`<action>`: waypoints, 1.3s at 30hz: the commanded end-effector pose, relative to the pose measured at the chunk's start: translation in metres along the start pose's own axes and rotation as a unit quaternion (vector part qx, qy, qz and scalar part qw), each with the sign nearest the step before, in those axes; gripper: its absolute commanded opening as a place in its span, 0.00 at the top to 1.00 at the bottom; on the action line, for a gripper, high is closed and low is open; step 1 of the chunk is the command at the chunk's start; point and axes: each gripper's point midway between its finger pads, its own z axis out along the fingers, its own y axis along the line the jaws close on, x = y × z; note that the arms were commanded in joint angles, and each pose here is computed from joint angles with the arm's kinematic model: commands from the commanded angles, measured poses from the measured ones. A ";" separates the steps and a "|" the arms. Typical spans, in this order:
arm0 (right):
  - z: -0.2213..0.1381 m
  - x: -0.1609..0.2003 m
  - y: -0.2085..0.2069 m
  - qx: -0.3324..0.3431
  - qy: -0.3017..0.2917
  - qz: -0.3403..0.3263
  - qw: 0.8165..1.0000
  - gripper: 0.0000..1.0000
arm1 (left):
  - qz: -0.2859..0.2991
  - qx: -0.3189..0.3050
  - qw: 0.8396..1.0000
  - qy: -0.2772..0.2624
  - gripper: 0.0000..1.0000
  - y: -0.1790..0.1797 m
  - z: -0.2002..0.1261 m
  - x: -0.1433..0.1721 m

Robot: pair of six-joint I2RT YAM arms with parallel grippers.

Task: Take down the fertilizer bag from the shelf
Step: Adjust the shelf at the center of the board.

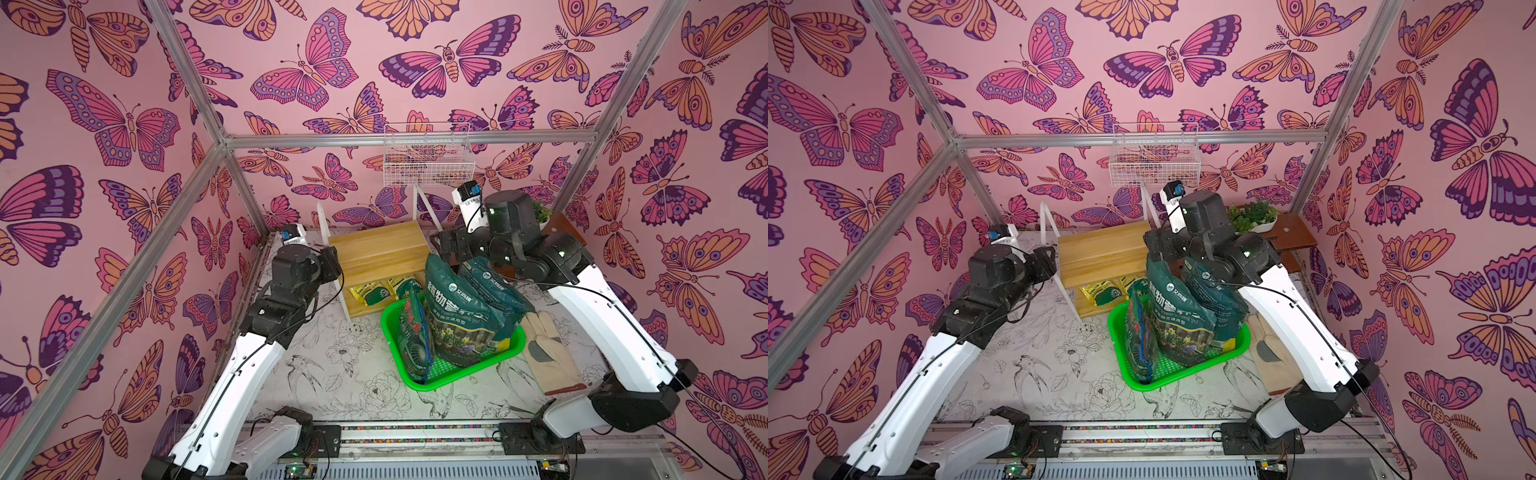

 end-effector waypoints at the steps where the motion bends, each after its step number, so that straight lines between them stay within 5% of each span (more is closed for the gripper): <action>1: -0.009 0.001 -0.003 0.005 -0.004 -0.001 1.000 0.04 | 0.007 -0.054 0.998 -0.006 0.38 0.026 0.010 -0.001; 8: -0.005 0.004 -0.006 0.012 0.002 -0.008 1.000 0.03 | 0.015 -0.069 0.997 -0.018 0.40 0.032 0.016 -0.014; 12: -0.001 0.007 -0.006 0.014 0.007 -0.009 1.000 0.03 | 0.016 -0.051 0.998 -0.022 0.77 0.022 0.019 -0.027; 15: 0.001 0.009 -0.007 0.018 0.009 -0.010 1.000 0.03 | 0.008 -0.033 0.999 -0.017 0.84 0.014 0.023 -0.030; 39: 0.011 0.025 -0.012 0.029 0.035 -0.018 0.999 0.03 | 0.058 -0.133 0.987 -0.069 0.93 0.071 0.039 -0.100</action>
